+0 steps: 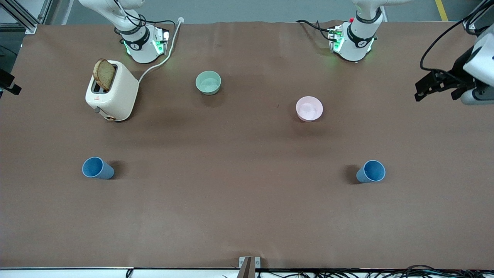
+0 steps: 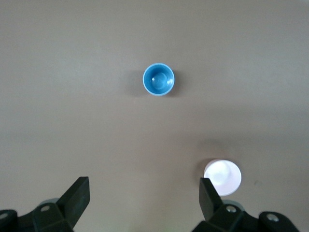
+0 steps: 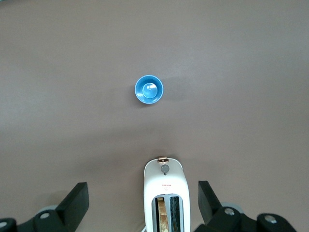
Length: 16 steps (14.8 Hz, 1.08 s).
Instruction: Stack blue cups with both arms
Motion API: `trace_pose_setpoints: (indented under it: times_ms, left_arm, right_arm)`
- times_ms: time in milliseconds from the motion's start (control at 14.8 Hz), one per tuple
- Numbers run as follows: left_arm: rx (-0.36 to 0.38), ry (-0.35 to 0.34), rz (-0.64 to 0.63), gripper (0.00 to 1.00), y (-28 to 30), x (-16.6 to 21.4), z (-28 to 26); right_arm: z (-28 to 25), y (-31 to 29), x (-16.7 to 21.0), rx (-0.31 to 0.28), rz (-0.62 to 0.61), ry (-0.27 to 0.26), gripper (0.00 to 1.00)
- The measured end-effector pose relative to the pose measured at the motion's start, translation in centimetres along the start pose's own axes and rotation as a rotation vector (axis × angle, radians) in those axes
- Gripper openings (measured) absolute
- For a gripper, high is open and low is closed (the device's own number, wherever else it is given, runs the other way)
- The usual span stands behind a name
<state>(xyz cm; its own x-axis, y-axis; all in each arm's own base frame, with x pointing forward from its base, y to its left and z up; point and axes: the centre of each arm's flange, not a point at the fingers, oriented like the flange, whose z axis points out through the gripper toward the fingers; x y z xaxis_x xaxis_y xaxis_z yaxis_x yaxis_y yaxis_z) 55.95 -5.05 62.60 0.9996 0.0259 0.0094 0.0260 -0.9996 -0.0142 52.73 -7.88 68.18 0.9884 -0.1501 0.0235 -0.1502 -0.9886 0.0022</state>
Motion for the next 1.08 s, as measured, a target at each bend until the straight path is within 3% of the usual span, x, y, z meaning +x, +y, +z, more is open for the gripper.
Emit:
trace_pose_setpoints:
  times_ms: [203, 405, 811, 946, 1081]
  left_arm:
    - [-0.012, -0.005, -0.032, 1.0, -1.8, 4.1, 5.9]
    - [-0.027, 0.002, -0.046, 1.0, -2.5, 7.2, 13.8]
    - [-0.042, 0.033, -0.062, 1.0, -3.6, 9.6, 28.2]
    - [-0.036, 0.032, -0.055, 0.96, -3.8, 10.1, 31.5]
    - [-0.038, 0.011, -0.049, 0.75, -3.4, 10.2, 34.0]
  right_arm:
    - [0.7, -0.2, 0.4, -0.002, -0.01, -0.017, 1.0]
    - [4.0, -0.6, 1.7, -0.006, -0.032, -0.067, 1.0]
    - [18.7, -0.6, 5.7, -0.015, -0.132, -0.036, 1.0]
    - [23.7, -0.2, 6.2, -0.021, -0.153, -0.02, 1.0]
    - [28.4, 0.5, 6.5, -0.03, -0.171, 0.005, 1.0]
